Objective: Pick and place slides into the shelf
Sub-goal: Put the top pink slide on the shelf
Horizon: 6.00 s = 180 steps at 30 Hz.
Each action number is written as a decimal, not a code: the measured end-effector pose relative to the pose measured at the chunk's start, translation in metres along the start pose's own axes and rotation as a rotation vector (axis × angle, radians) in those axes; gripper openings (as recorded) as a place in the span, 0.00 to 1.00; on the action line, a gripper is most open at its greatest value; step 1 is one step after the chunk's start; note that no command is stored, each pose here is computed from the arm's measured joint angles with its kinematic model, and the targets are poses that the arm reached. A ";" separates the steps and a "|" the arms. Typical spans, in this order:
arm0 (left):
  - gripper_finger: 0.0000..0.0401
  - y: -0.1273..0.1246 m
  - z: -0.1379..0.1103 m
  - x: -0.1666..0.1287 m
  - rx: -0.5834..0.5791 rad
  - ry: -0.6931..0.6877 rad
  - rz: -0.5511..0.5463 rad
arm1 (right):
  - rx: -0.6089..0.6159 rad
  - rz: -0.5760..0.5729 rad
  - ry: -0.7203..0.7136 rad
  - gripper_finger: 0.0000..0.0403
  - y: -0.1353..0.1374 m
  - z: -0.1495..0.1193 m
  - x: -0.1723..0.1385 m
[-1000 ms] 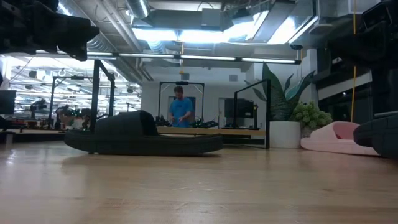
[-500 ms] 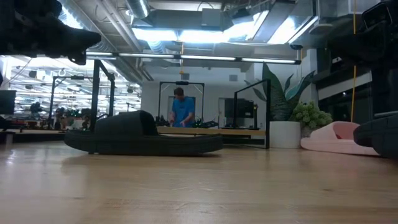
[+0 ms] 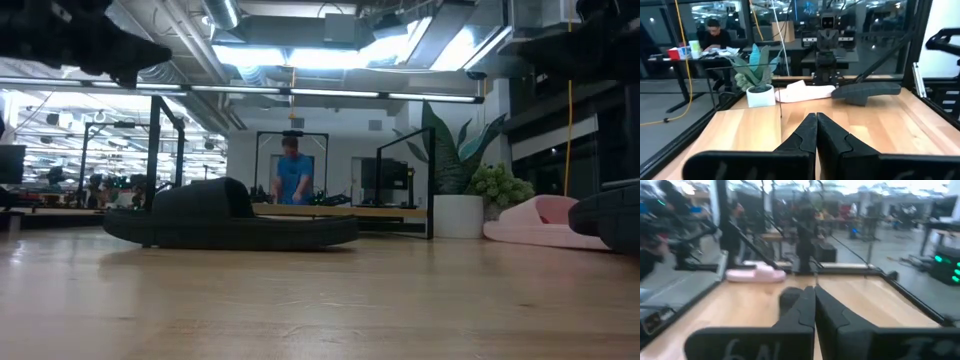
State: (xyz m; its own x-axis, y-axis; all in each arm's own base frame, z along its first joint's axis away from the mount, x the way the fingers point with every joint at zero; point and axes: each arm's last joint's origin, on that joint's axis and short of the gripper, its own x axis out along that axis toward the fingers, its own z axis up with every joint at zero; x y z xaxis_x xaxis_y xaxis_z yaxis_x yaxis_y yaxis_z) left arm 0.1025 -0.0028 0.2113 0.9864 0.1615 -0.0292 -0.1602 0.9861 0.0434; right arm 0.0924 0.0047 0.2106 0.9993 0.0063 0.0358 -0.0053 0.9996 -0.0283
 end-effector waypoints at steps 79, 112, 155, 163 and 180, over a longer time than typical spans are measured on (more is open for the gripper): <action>0.00 0.004 0.018 0.027 0.037 0.081 0.006 | -0.311 -0.659 1.422 0.49 0.029 0.004 0.058; 0.00 0.004 0.017 0.027 0.041 0.090 0.005 | -0.234 -0.507 1.521 0.42 0.011 -0.005 0.069; 0.00 0.004 0.012 0.027 0.077 0.144 0.000 | -0.110 -0.584 1.461 0.42 0.012 -0.017 0.071; 0.00 0.004 0.012 0.027 0.077 0.144 0.000 | -0.116 -0.594 1.481 0.42 0.014 -0.030 0.082; 0.00 0.004 0.012 0.027 0.092 0.144 -0.001 | -0.043 -0.691 1.509 0.42 -0.008 -0.030 0.082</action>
State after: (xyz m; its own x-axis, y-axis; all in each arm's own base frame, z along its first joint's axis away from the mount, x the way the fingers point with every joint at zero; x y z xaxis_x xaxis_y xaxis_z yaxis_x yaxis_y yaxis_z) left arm 0.1286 0.0051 0.2229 0.9703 0.1706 -0.1717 -0.1484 0.9797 0.1347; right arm 0.1758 -0.0039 0.1838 -0.0543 -0.4654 -0.8834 0.4003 0.8004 -0.4463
